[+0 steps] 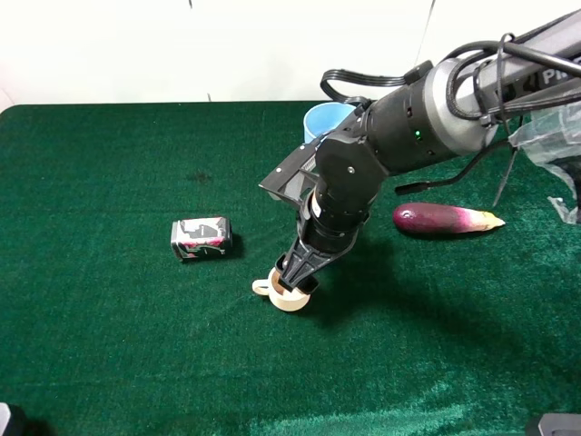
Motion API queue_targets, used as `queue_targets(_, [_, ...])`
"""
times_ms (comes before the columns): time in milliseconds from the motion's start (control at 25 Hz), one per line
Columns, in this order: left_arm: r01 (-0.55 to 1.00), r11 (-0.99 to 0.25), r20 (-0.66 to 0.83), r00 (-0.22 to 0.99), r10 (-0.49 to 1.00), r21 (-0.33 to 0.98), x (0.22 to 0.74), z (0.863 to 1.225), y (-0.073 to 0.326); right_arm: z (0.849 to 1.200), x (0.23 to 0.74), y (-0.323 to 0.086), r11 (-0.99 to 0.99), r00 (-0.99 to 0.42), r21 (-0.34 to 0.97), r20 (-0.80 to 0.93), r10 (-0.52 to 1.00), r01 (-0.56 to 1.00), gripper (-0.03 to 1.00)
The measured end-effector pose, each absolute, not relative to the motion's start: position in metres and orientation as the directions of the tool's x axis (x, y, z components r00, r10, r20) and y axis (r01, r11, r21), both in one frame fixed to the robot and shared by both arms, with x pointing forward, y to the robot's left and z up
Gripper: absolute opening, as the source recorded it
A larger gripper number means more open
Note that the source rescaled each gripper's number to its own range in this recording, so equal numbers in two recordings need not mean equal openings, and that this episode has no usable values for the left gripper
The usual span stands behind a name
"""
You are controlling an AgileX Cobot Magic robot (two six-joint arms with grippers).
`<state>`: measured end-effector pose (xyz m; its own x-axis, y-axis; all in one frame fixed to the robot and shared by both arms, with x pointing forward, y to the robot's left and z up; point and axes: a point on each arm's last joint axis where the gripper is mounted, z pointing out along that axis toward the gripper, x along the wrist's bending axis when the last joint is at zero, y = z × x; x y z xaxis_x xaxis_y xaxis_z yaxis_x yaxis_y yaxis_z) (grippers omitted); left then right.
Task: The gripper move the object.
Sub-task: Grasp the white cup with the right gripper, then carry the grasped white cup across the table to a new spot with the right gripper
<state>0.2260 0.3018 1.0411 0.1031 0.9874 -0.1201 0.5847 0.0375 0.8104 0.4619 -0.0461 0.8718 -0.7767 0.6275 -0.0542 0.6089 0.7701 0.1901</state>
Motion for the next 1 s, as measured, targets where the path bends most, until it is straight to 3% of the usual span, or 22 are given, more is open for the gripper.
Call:
queue_targets(160, [0.585, 0.037, -0.12, 0.103, 0.987, 0.81, 0.226, 1.0411, 0.3018, 0.8717, 0.4614, -0.046, 0.764, -0.771, 0.188, -0.047, 0.635, 0.617, 0.61])
queue_targets(600, [0.585, 0.037, -0.12, 0.103, 0.987, 0.81, 0.226, 1.0411, 0.3018, 0.8716, 0.4605, -0.0455, 0.751, -0.76, 0.186, -0.032, 0.649, 0.634, 0.02])
queue_targets(1000, [0.585, 0.037, -0.12, 0.103, 0.987, 0.81, 0.226, 1.0411, 0.3018, 0.8726, 0.4597, -0.0454, 0.742, -0.752, 0.184, -0.022, 0.659, 0.645, 0.0])
